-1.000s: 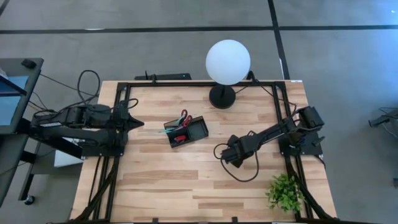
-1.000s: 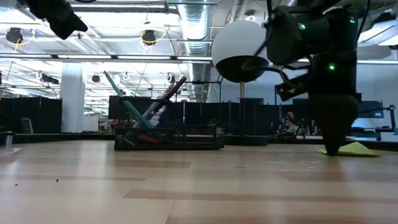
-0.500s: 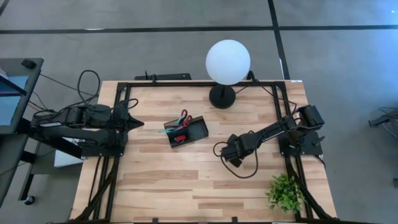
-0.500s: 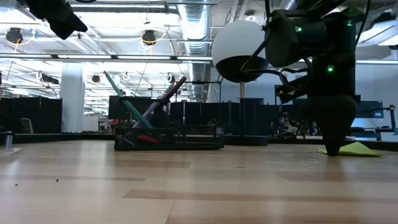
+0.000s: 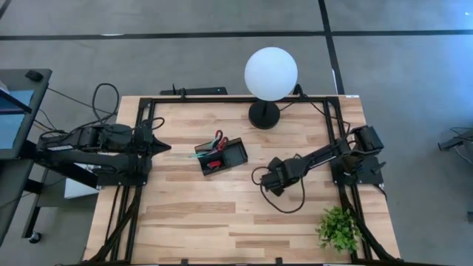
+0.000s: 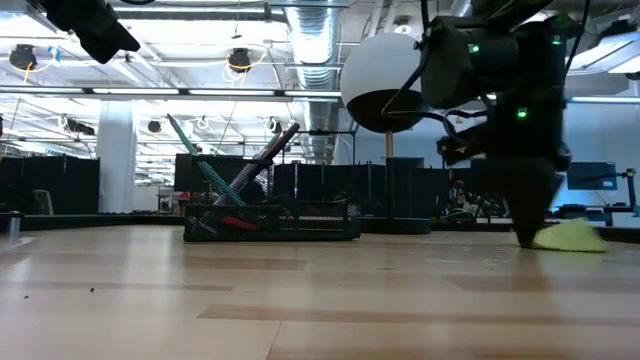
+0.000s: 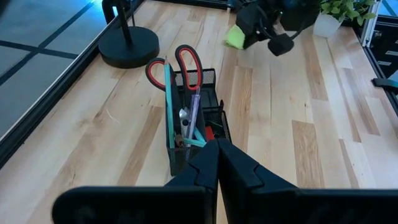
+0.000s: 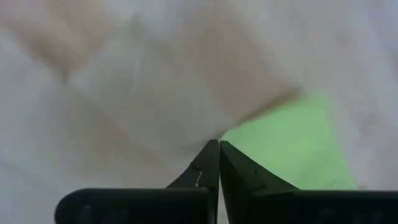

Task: Pick and place office supplies into organizer
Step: Put the green sticky note into the black desk organizer

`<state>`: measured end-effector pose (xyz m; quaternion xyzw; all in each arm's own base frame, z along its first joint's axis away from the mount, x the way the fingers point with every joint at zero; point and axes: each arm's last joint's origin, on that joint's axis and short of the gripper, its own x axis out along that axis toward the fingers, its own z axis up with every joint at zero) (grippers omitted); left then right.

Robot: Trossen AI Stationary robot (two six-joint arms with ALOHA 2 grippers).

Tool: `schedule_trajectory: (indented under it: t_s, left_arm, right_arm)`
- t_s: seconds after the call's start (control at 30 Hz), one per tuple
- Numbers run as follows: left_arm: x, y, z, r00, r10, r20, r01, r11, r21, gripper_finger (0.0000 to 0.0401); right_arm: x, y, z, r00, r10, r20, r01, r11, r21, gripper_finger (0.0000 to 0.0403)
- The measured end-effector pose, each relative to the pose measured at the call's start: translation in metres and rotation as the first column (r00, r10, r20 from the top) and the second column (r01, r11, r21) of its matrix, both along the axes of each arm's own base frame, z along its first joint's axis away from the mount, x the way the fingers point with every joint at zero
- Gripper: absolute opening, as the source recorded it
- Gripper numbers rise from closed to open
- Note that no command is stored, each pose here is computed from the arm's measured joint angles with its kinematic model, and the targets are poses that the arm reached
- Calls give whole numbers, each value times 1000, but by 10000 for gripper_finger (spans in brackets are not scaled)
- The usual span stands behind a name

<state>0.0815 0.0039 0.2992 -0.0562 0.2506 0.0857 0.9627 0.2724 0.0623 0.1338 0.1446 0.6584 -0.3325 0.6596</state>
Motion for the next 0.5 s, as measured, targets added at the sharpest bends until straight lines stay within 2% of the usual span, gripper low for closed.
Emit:
schedule_trajectory:
  t_s: [0.3, 0.4, 0.5]
  left_arm:
    - [0, 0, 0, 1000, 0, 0, 0, 1000, -1, 0]
    - [0, 0, 0, 1000, 3, 0, -3, 1000, -6, 0]
    - [0, 0, 0, 1000, 5, 1, -5, 1000, -9, 0]
  right_arm:
    - [35, 19, 45, 971, 67, 231, -32, 988, -152, 1]
    - [51, 22, 69, 940, 117, 321, -44, 973, -227, 1]
    - [66, 22, 91, 888, 170, 428, -21, 943, -332, 1]
